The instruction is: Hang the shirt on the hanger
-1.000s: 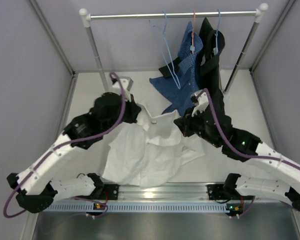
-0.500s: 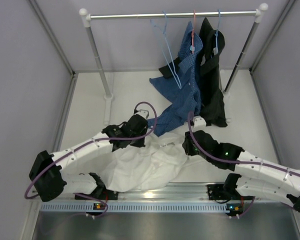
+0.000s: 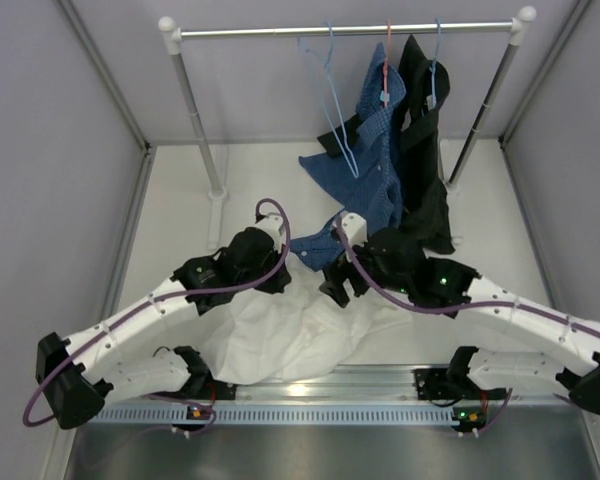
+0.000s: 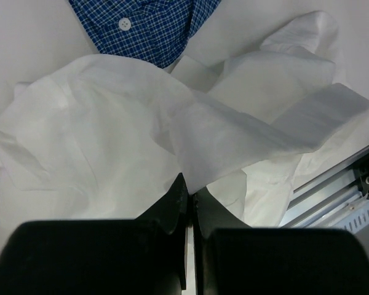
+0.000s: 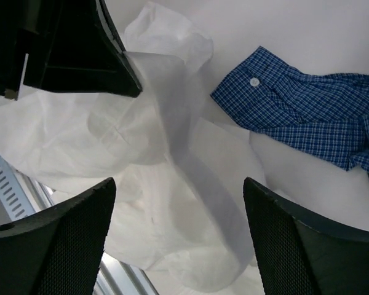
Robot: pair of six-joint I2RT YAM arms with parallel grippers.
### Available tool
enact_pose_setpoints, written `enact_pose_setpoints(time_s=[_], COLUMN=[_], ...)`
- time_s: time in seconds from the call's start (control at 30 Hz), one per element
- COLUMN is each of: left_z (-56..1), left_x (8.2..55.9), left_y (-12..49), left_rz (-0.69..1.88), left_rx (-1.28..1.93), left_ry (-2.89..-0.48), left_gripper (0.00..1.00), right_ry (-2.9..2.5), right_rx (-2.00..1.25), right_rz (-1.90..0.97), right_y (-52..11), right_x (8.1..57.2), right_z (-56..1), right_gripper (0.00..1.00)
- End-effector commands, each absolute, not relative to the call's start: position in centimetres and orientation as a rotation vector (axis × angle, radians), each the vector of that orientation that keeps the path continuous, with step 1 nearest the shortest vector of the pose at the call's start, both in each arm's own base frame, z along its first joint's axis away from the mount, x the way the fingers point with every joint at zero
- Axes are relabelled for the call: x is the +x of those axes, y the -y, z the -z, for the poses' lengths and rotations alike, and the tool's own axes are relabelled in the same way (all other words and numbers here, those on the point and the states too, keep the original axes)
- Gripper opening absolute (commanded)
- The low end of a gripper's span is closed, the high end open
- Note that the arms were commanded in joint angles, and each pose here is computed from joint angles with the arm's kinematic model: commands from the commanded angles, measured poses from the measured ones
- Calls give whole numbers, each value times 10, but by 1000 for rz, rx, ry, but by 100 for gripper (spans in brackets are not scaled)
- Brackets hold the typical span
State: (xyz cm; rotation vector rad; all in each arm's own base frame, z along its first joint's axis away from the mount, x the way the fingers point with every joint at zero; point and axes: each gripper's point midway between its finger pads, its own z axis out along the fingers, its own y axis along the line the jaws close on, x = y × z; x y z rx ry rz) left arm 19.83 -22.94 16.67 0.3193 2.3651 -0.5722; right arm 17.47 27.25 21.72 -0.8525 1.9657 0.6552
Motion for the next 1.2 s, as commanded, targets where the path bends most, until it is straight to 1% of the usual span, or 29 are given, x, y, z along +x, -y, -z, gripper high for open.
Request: enact_pose_setpoints(time_s=[0.0, 0.03, 0.07, 0.17, 0.23, 0.27, 0.3, 0.33, 0.4, 0.43, 0.47, 0.57, 0.6, 0.63, 0.7, 0.73, 0.8, 0.87, 0.97, 1.0, 1.1, 1.13, 1.17], left_z=[-197, -198, -200, -205, -207, -208, -209, -207, -208, -210, -210, -230, -239, -257, -272, -277, -271, -251, -225, -218, -200, -198, -198], left_x=[198, 197, 196, 197, 196, 196, 193, 192, 190, 187, 185, 183, 183, 183, 182, 184, 190, 197, 206, 208, 215, 215, 216], left_y=[243, 242, 242, 239, 239, 240, 241, 242, 244, 246, 249, 257, 259, 263, 266, 266, 265, 271, 272, 273, 266, 264, 264], left_rz=[690, 691, 696, 697, 700, 706, 723, 730, 752, 773, 791, 849, 870, 902, 926, 923, 889, 860, 795, 781, 700, 693, 699], left_rx=[352, 359, 362, 356, 359, 362, 368, 373, 374, 382, 395, 427, 440, 449, 468, 464, 454, 456, 422, 417, 371, 364, 361], left_ry=[-2268, -2267, -2260, -2238, -2233, -2231, -2231, -2238, -2243, -2245, -2248, -2207, -2187, -2147, -2109, -2095, -2109, -2147, -2215, -2235, -2274, -2276, -2264], left_gripper=[0, 0, 0, 0, 0, 0, 0, 0, 0, 0, 0, 0, 0, 0, 0, 0, 0, 0, 0, 1, 14, 17, 22], right_ry=[-1909, -1921, -1926, -1956, -1962, -1962, -1962, -1965, -1967, -1969, -1958, -1916, -1890, -1880, -1862, -1865, -1903, -1964, -2012, -2018, -2032, -2035, -2039], right_rx=[-1046, -1058, -1053, -1045, -1031, -993, -967, -927, -760, -734, -643, -497, -459, -445, -406, -389, -360, -313, -331, -324, -334, -342, -346], right_rz=[-685, -668, -647, -595, -573, -520, -491, -455, -321, -337, -257, -238, -273, -287, -312, -297, -263, -194, -204, -217, -227, -233, -238], right_y=[-307, -310, -312, -316, -315, -310, -309, -305, -287, -288, -276, -264, -263, -262, -260, -257, -252, -241, -240, -241, -239, -240, -240], right_x=[180, 182, 187, 197, 200, 209, 215, 222, 246, 246, 258, 266, 265, 265, 264, 266, 268, 270, 263, 261, 257, 256, 255], right_z=[-212, -206, -204, -187, -180, -180, -180, -182, -194, -198, -206, -237, -254, -261, -275, -275, -263, -243, -222, -220, -213, -212, -210], right_gripper=[80, 76, 68, 50, 43, 28, 16, 0, 0, 0, 0, 0, 0, 0, 0, 0, 0, 0, 0, 0, 0, 0, 0])
